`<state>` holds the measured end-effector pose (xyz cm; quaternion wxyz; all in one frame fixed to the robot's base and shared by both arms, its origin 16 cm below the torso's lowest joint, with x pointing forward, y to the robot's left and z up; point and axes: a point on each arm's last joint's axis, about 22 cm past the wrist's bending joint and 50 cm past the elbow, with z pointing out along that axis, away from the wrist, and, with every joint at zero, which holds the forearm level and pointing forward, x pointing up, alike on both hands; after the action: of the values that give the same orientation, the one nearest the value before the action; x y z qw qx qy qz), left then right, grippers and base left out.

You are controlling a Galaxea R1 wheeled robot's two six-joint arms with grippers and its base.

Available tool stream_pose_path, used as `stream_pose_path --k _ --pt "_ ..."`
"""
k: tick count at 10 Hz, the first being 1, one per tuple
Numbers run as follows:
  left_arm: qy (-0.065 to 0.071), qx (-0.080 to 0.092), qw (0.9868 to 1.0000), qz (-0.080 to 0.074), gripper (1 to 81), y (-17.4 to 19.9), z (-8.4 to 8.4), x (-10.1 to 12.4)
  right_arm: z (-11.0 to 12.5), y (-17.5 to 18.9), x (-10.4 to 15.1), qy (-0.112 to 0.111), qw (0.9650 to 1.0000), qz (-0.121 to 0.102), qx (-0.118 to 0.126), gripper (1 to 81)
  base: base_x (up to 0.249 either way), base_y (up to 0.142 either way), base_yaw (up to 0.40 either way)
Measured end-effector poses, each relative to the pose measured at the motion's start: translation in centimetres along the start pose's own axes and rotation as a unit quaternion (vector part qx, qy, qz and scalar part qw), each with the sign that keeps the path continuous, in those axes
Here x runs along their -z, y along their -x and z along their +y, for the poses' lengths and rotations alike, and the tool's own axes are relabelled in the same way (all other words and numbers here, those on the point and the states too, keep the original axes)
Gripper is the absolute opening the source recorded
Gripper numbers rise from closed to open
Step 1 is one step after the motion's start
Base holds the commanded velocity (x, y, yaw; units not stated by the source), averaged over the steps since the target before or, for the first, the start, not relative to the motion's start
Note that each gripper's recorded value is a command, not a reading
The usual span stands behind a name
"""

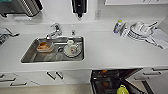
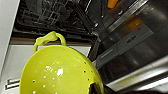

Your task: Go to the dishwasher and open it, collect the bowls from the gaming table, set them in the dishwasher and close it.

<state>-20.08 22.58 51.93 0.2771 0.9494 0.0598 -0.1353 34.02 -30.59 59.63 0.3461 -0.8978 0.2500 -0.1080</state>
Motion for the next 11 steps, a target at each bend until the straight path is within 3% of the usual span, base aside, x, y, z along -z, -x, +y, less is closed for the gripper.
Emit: stream_pose_path --k 2,3,4,5,6,9,11 --pt "0.004 0.003 0.9997 -0.026 81.1 5.2 2.6 -1.9 -1.4 -3.6 -2.9 -0.004 0.9999 0.016 0.002 1.0 0.000 0.000 0.000" --pt "0.010 0.003 0.9994 -0.032 81.1 6.8 4.3 -3.1 -1.5 -3.5 -4.3 -0.001 0.9999 0.010 -0.001 1.0 0.000 0.000 0.000" --pt "0.007 -0.002 0.9993 -0.037 81.1 8.0 4.9 -3.7 -1.1 -3.1 -5.4 0.006 0.9999 0.003 -0.008 1.0 0.000 0.000 0.000" --pt "-0.003 -0.008 0.9990 -0.043 81.1 8.9 4.4 -3.8 -0.9 -3.4 -6.1 0.014 0.9997 0.000 -0.021 81.1 0.000 0.000 0.000" --pt "-0.010 -0.013 0.9987 -0.049 81.1 9.6 4.4 -4.1 -1.2 -4.5 -6.4 0.013 0.9998 0.008 -0.011 81.1 0.000 0.000 0.000" --pt "0.004 -0.002 0.9986 -0.053 81.1 10.8 7.4 -5.6 -1.1 -5.2 -4.5 0.018 0.9996 0.003 -0.022 81.1 0.000 0.000 0.000" --pt "-0.027 -0.001 0.9977 -0.063 81.1 10.1 5.6 -6.1 1.3 -5.3 -0.8 0.052 0.9983 -0.014 -0.022 81.1 0.000 0.000 0.000"
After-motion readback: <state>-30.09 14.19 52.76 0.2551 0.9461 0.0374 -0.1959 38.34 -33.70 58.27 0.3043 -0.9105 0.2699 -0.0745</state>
